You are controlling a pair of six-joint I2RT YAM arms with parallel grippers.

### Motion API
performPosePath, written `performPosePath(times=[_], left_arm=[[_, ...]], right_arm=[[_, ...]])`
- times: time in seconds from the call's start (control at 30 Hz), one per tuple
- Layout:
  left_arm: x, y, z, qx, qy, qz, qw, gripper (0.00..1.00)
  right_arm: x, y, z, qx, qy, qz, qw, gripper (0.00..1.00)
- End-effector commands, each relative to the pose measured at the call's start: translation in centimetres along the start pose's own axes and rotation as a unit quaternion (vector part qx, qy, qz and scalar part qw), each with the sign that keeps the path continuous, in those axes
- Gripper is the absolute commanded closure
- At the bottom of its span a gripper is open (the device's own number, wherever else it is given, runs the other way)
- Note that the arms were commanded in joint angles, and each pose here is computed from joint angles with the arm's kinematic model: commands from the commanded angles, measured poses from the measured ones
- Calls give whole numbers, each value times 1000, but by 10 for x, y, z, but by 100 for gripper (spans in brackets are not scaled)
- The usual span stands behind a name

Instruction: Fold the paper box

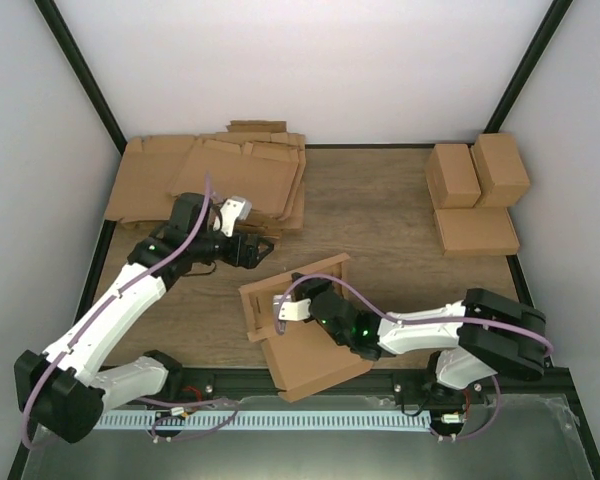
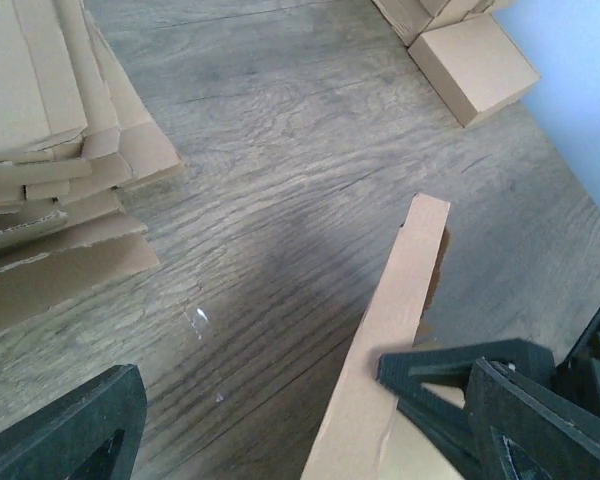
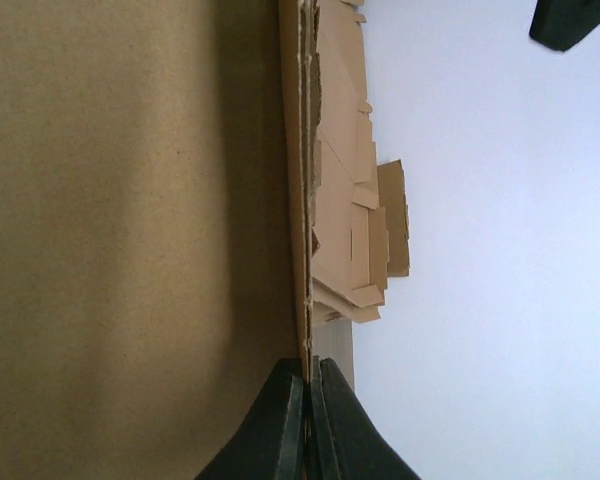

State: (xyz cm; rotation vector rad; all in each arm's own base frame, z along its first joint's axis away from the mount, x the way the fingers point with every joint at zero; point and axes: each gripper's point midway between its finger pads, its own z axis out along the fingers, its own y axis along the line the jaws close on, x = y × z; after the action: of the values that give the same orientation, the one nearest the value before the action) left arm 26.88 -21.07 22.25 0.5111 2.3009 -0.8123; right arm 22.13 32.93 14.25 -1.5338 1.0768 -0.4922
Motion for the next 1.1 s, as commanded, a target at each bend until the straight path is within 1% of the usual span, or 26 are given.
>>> performPosePath(times=[0.0,0.1,0.2,0.33,0.4,0.47,0.57,0.7,0.87,0.93,1.0,1.07], left_arm=[[23,-4,5,29,33,28,999,10],[36,-17,14,83,86,26,992,11],[42,-19,19,95,106,34,989,12],[49,-20,25,108,98,56,988,13],[52,-26,23,121,86,79,986,14],[60,-38,16,154,75,120,978,14],[67,-34,15,133,71,151,977,11],[70,-28,22,122,96,152,976,12],[76,-25,39,129,142,132,972,24],[78,-21,44,120,156,127,972,26],[78,-17,46,112,159,125,973,27],[78,-20,46,122,157,125,972,33]], right_arm=[[2,-7,-11,12,-6,3,1000,98],[3,-9,-12,16,-1,4,1000,98],[3,-8,-13,18,1,-3,1000,98],[2,-6,-14,16,2,-7,1000,98],[1,-6,-17,17,-2,-3,1000,98],[1,-6,-19,17,-4,-1,1000,98],[-1,-7,-19,19,-5,-2,1000,98],[-3,-8,-18,19,-8,-4,1000,98],[-4,-8,-18,19,-11,-5,1000,98],[-5,-9,-18,19,-12,-4,1000,98],[-5,-10,-18,19,-12,-3,1000,98],[-5,-10,-18,18,-12,-2,1000,98]])
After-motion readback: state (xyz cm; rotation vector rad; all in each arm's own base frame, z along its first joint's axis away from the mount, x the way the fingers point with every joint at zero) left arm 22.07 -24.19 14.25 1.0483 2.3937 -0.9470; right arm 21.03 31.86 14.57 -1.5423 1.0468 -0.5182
